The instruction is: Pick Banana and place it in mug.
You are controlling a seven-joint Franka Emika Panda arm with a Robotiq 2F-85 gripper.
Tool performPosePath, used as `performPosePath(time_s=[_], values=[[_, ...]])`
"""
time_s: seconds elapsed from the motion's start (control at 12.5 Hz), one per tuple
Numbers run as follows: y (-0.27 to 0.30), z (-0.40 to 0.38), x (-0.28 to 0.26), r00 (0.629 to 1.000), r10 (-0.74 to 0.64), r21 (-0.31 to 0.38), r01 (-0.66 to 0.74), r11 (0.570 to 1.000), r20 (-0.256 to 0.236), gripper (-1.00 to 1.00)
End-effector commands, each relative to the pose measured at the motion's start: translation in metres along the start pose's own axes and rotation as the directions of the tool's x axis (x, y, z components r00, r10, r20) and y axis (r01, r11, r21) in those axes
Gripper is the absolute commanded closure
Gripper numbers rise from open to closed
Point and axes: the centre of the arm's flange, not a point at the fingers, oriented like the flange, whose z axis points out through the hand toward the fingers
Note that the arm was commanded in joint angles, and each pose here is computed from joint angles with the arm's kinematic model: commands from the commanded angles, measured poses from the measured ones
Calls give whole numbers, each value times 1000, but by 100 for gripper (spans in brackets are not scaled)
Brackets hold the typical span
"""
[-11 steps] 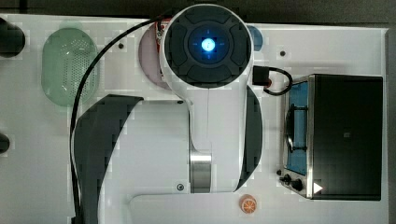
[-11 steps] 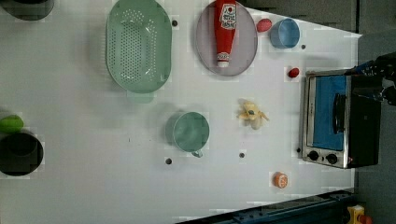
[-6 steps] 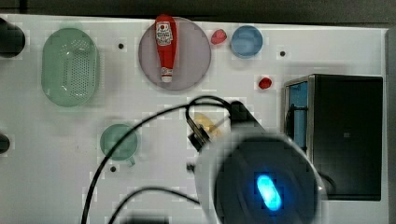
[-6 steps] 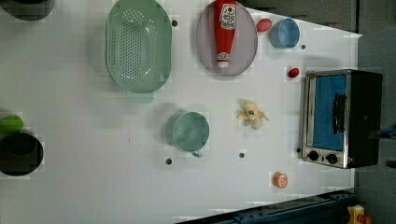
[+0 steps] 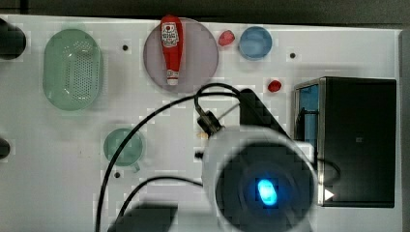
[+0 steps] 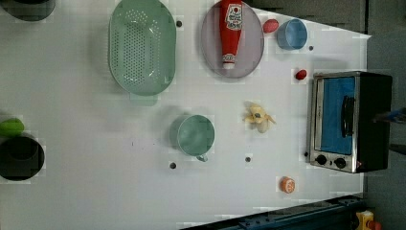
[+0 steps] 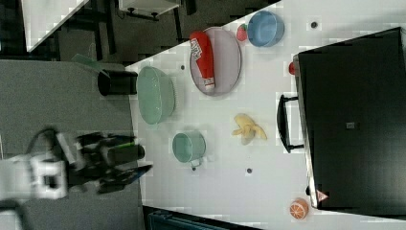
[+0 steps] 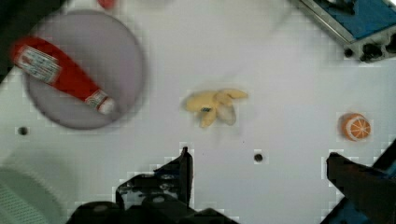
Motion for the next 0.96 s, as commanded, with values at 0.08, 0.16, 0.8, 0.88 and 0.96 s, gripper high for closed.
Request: performPosePath(time_s=[0.08, 0.16, 0.8, 0.88, 0.96], values=[[-14, 111, -3, 990, -103, -65, 110, 992, 97, -100], [-17, 133, -3, 987, -134, -53, 139, 989, 86, -100], [-23, 287, -2, 929, -357, -35, 362, 931, 100, -100], [-23, 303, -2, 928, -356, -40, 362, 931, 109, -100], [-22, 319, -2, 928, -354, -46, 362, 931, 119, -100]])
